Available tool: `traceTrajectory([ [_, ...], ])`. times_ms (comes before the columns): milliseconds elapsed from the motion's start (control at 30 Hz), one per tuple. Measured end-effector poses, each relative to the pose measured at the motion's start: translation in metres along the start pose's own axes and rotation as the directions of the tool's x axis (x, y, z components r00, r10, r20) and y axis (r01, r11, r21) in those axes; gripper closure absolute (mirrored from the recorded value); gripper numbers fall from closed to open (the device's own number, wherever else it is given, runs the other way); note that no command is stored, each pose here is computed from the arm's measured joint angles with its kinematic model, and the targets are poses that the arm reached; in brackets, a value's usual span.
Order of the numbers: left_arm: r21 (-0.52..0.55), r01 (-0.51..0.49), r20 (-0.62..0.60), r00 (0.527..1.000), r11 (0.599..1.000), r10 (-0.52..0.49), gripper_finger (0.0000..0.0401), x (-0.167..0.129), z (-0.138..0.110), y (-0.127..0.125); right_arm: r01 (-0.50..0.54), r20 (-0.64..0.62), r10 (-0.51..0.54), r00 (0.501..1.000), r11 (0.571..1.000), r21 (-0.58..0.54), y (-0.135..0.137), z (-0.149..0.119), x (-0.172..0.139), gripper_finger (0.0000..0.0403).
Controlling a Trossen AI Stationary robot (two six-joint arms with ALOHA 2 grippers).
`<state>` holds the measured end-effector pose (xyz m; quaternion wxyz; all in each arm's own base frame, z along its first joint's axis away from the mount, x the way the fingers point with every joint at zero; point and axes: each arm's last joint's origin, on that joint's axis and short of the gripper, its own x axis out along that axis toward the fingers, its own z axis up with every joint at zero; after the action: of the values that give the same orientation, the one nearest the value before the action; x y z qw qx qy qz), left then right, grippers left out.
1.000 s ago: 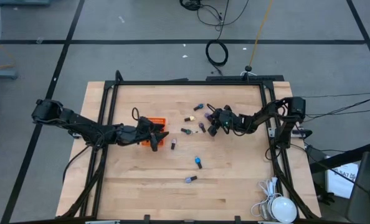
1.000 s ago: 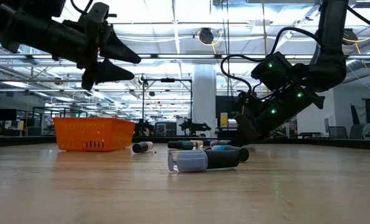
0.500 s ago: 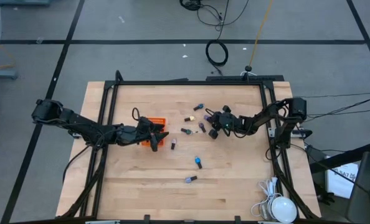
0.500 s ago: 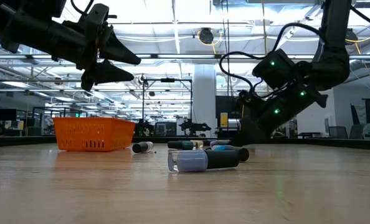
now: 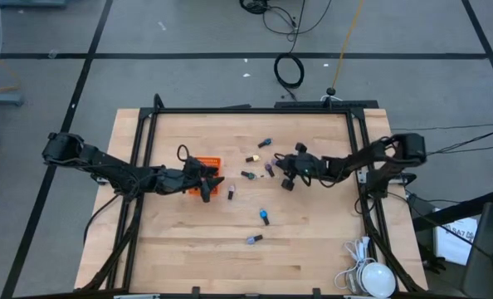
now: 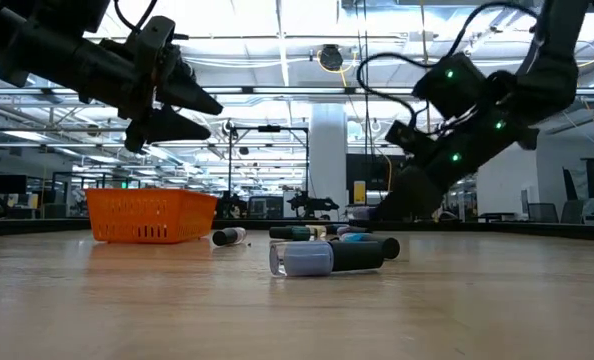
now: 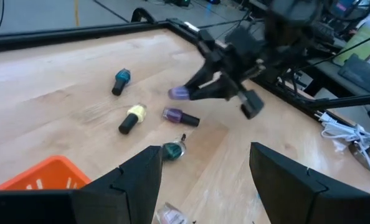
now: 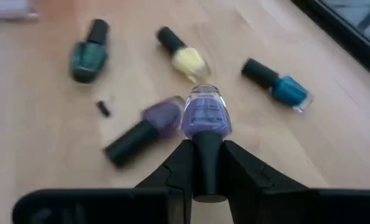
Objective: Pick & Place Nail Polish
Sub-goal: Put the top violet nail polish into the orange basket
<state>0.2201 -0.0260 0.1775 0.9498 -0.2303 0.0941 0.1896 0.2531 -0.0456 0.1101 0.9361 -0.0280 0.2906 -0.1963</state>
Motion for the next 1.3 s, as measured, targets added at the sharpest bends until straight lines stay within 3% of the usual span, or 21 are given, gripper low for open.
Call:
traceTrajectory([
  [233,-0.002,-0.014,0.009,1.000,1.000,0.014,0.0164,0.000,0.000,0.001,-0.051,0.103,0.061,0.993,0.994,-0.099,0.013,0.021,-0.025,0.0352],
  [433,0.005,-0.026,0.015,1.000,1.000,0.026,0.0164,0.000,0.001,0.001,-0.143,0.166,0.210,0.963,0.928,-0.343,0.037,0.030,-0.044,0.0352],
  [667,0.006,-0.036,0.000,0.999,0.999,0.036,0.0164,0.000,-0.001,0.002,-0.023,0.249,0.166,0.954,0.870,-0.493,0.056,0.036,-0.057,0.0352],
  [833,-0.002,-0.034,0.006,0.999,0.999,0.034,0.0164,0.000,-0.001,0.002,-0.005,0.272,0.187,0.944,0.831,-0.556,0.062,0.037,-0.061,0.0352],
  [1100,-0.129,-0.049,0.014,0.999,0.990,0.051,0.0164,0.002,0.001,0.005,0.011,0.283,0.208,0.936,0.787,-0.616,0.067,0.037,-0.064,0.0352],
  [1300,-0.140,-0.048,0.015,0.999,0.989,0.051,0.0164,0.001,0.001,0.004,0.144,0.306,0.090,0.948,0.735,-0.663,0.072,0.037,-0.070,0.0352],
])
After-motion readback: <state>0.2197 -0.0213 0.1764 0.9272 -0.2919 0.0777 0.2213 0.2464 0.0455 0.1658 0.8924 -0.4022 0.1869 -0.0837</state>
